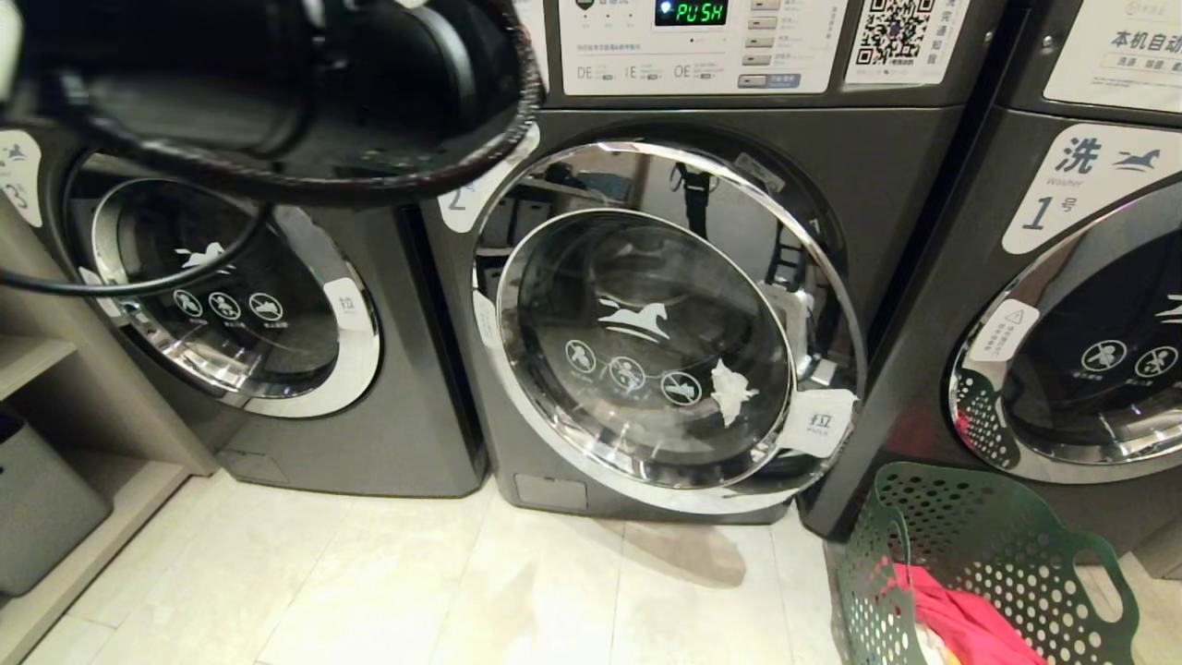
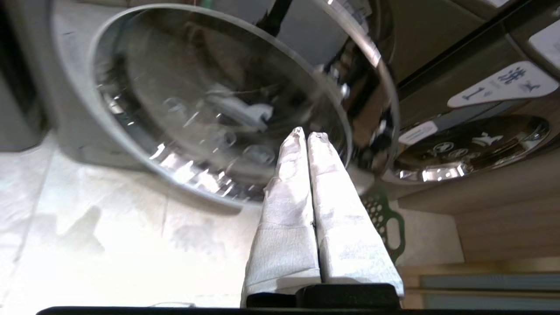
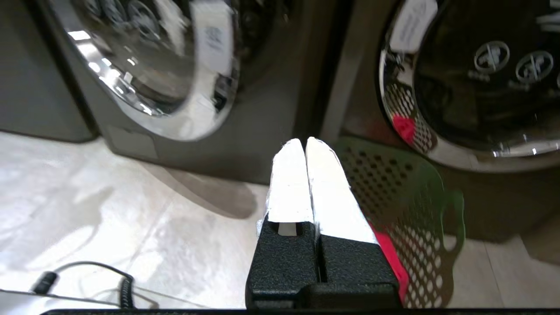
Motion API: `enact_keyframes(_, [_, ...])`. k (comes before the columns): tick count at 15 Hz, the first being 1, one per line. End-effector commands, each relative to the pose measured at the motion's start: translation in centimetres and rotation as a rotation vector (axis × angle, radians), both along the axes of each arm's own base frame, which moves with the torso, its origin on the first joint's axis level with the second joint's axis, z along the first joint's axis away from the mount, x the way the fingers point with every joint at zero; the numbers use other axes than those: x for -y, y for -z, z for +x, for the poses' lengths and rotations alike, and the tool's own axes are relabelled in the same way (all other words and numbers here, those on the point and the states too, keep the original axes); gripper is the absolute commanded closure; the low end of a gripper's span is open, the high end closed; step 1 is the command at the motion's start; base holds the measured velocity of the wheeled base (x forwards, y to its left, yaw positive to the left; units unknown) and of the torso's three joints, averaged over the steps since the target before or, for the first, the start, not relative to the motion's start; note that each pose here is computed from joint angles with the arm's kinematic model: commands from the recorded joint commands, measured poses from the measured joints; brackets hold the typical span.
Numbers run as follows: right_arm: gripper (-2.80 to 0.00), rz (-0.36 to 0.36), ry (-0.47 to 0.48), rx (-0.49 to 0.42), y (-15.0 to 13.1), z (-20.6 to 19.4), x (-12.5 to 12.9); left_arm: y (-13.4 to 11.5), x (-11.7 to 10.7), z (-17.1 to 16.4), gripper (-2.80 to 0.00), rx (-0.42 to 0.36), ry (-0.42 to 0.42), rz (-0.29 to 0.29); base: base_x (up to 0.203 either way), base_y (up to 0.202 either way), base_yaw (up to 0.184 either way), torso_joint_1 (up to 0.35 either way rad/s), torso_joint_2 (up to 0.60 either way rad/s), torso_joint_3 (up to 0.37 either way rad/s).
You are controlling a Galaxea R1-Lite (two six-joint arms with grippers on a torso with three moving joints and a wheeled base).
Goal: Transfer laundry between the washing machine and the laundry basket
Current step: Press the washing machine door tightly with the right hand
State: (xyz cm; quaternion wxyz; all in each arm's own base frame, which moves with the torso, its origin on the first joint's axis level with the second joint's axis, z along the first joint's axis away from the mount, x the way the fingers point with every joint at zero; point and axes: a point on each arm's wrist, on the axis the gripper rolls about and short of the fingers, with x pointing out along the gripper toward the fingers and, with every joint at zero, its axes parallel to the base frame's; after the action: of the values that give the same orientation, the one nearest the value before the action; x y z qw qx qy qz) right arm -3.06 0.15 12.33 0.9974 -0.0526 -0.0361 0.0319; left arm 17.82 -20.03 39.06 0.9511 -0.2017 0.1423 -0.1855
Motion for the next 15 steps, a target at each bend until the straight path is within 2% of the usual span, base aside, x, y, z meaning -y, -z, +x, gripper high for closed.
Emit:
enact_keyframes(1, [0.00, 0.014, -0.084, -0.083, -5.8, 2.3, -0.2, -0.4, -4.3, -3.0, 0.00, -0.002, -0.027, -0.002, 0.000, 0.000, 0.000, 0.000, 0.00, 0.000])
enact_keyframes(3, [0.00, 0.037, -0.191, -0.305, -9.0, 8.1, -0.5, -0.8, -7.1, -5.2, 0.00, 0.015, -0.045, -0.020, 0.000, 0.000, 0.000, 0.000, 0.00, 0.000])
enact_keyframes(5, [0.00, 0.044, -0.299, -0.527, -9.3, 15.3, -1.1, -1.6, -10.3, -7.9, 0.00, 0.048, -0.059, -0.037, 0.000, 0.000, 0.000, 0.000, 0.00, 0.000])
enact_keyframes(7, [0.00, 0.028, -0.390, -0.649, -7.7, 21.9, -2.4, -1.0, -13.8, -11.0, 0.00, 0.016, -0.067, 0.033, 0.000, 0.000, 0.000, 0.000, 0.00, 0.000])
enact_keyframes(9, [0.00, -0.012, -0.441, -0.681, -4.8, 27.9, -4.4, -0.1, -17.1, -13.9, 0.00, 0.007, -0.073, 0.057, 0.000, 0.000, 0.000, 0.000, 0.00, 0.000])
enact_keyframes(11, [0.00, -0.056, -0.475, -0.638, -1.8, 32.4, -6.7, 0.4, -19.8, -16.1, 0.00, 0.016, -0.101, 0.056, 0.000, 0.000, 0.000, 0.000, 0.00, 0.000])
enact_keyframes(13, [0.00, -0.096, -0.488, -0.599, 0.4, 34.9, -8.4, 0.9, -21.1, -17.2, 0.00, 0.012, -0.119, 0.066, 0.000, 0.000, 0.000, 0.000, 0.00, 0.000])
enact_keyframes(15, [0.00, -0.125, -0.449, -0.542, 1.0, 36.6, -9.0, 0.9, -21.1, -17.3, 0.00, 0.012, -0.127, 0.066, 0.000, 0.000, 0.000, 0.000, 0.00, 0.000])
